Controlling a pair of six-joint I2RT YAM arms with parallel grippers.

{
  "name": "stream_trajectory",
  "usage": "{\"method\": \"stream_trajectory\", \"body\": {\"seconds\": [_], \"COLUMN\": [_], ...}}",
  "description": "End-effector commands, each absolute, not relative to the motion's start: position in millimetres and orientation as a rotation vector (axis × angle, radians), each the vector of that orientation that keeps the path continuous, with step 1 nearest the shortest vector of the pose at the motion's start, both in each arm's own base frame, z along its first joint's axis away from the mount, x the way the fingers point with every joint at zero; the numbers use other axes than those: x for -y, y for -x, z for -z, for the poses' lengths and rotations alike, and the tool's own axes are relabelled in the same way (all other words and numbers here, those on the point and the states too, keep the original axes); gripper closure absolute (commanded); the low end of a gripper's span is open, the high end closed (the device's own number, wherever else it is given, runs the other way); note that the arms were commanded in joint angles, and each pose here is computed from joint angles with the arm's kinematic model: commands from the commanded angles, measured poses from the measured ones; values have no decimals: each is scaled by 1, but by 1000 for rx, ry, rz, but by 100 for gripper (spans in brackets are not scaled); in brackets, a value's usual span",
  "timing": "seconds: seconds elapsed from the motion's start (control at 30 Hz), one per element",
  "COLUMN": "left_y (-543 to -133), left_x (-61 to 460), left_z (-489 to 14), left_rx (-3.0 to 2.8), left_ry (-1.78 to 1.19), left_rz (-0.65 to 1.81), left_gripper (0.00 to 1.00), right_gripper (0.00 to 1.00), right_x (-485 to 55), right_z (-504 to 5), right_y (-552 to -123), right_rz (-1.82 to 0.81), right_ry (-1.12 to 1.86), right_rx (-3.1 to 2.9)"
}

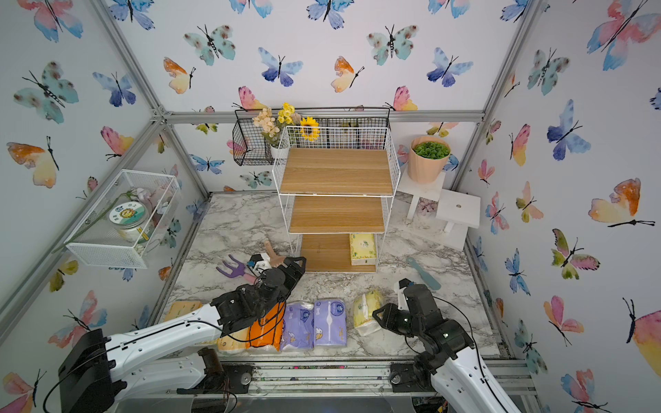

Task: Remove the tissue boxes from the shelf
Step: Place the box of tissues at the center of the board.

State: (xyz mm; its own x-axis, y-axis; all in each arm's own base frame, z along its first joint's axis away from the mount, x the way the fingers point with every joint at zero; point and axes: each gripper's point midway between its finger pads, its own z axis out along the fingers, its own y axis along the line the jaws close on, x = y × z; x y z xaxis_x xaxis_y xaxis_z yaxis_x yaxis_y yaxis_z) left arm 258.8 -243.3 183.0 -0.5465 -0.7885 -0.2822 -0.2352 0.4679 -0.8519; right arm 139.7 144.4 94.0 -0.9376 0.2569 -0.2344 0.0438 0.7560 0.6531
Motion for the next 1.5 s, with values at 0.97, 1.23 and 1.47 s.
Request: {"method": "stream_trajectory", "body": {"seconds": [0.97, 1.23, 1.47], "left_y": [-271, -284, -294], "left_x": [322, 341, 355], "left_z": [-155, -138, -127], "left_rx": [-2241, -2245, -2267], "left_ry": [586, 538, 533], "left_rz": [1058, 1014, 983], "left_gripper": [17, 21, 21], "right_gripper": [36, 38, 30], "right_x": [-162, -183, -168], "right_z": [-53, -49, -44], "right_y": [-180, -162, -163], "right_rz": [-992, -1221, -1108], "right_ry": [-350, -305, -437], "right_rx": [-2639, -2663, -2672]}}
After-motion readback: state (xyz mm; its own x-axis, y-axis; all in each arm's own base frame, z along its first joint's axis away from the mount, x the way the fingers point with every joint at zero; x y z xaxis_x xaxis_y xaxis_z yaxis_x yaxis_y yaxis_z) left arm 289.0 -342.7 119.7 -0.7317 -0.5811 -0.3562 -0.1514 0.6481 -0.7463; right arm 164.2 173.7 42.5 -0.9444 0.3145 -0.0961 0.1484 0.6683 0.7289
